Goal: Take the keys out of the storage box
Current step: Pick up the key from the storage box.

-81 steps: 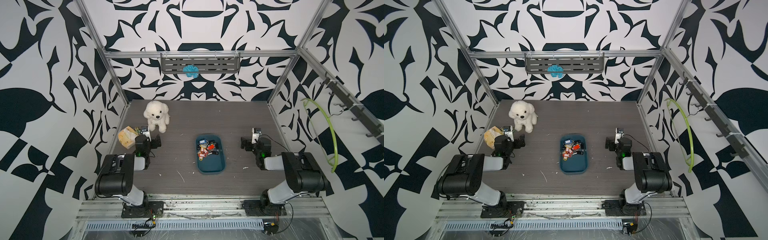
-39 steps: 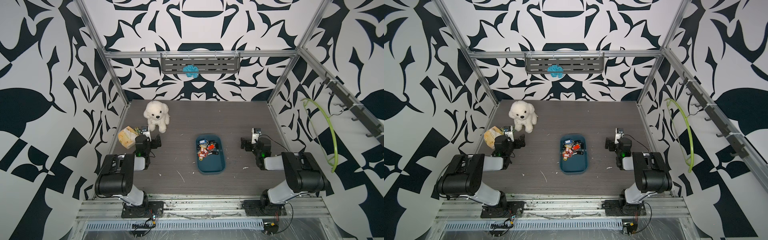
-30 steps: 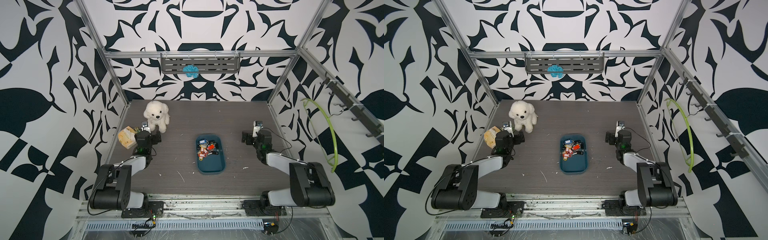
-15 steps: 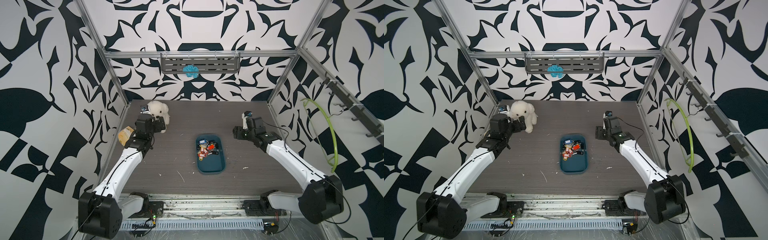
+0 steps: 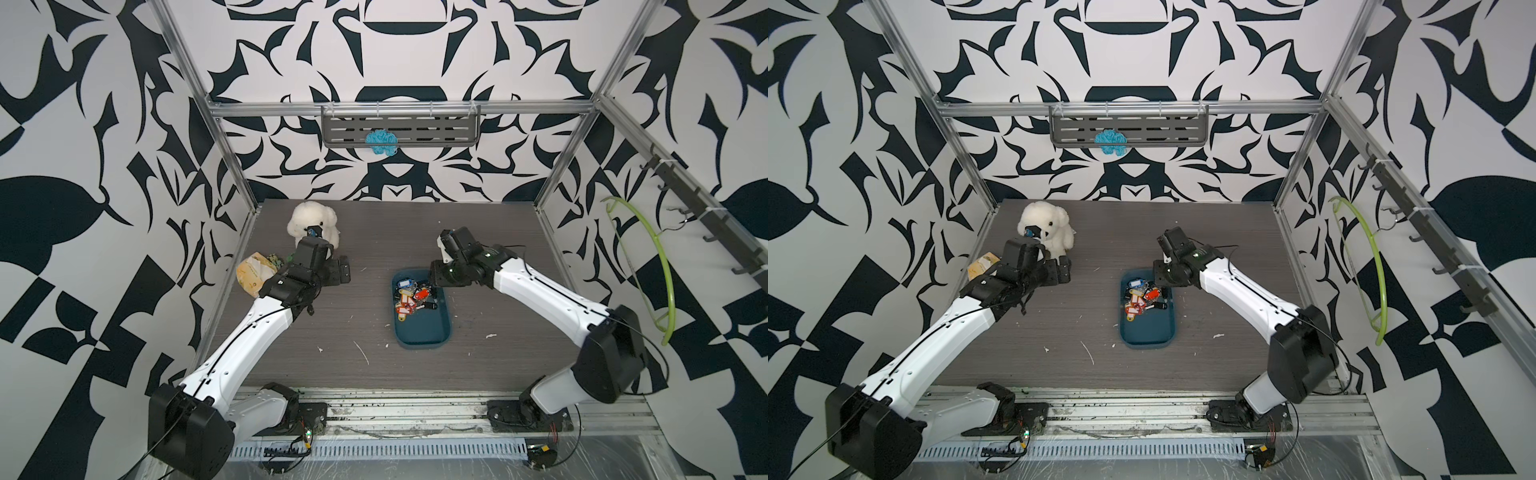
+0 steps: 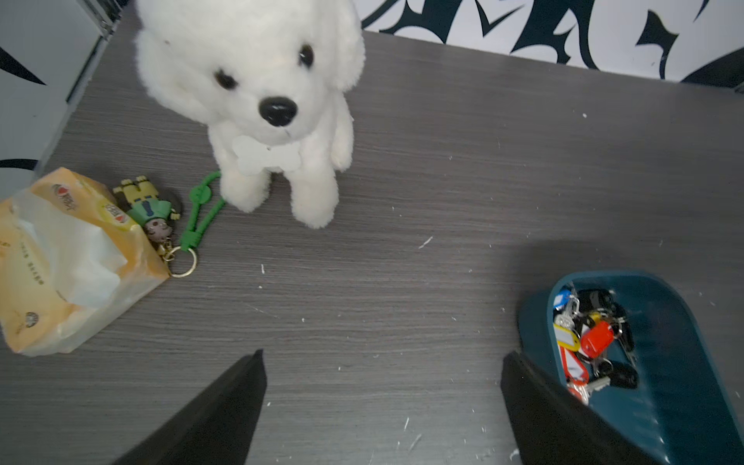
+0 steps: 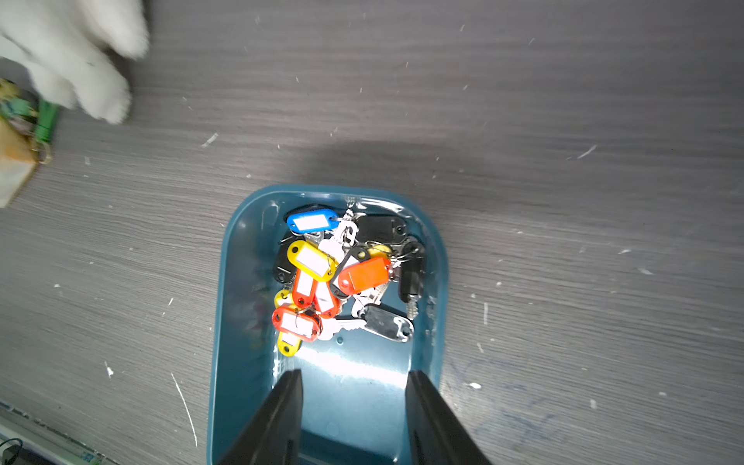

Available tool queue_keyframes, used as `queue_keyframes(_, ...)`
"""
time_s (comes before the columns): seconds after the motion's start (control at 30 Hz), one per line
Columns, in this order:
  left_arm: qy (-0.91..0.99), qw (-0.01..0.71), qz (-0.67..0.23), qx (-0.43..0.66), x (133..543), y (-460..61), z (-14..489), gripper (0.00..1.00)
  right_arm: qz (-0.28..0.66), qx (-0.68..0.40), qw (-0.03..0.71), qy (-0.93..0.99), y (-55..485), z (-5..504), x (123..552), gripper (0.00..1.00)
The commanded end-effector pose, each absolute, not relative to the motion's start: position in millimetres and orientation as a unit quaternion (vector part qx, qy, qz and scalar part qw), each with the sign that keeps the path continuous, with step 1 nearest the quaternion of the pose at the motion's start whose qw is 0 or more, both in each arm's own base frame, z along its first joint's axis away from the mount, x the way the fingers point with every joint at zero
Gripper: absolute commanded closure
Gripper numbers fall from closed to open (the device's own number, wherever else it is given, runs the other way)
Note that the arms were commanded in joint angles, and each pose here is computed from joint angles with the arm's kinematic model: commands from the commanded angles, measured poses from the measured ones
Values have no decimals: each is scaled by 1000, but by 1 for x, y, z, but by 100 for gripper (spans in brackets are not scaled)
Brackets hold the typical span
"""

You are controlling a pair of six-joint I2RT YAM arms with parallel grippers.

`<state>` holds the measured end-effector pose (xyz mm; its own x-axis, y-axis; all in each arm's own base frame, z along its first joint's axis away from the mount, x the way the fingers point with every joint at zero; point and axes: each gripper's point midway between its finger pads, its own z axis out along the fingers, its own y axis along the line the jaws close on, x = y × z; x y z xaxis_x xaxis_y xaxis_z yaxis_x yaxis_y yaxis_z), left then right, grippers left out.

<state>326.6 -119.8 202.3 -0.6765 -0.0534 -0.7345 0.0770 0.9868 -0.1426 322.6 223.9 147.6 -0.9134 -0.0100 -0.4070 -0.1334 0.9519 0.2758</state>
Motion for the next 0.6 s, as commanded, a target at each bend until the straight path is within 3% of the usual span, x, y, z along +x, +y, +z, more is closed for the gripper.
queue_keyframes(0.0,921,380,-83,21,318,-128,200,1,157,-33,188,969,240,156,318,53)
queue_keyframes(0.57,932,352,-77,41,315,-141,188,1,90,-87,125,984,259,105,350,52)
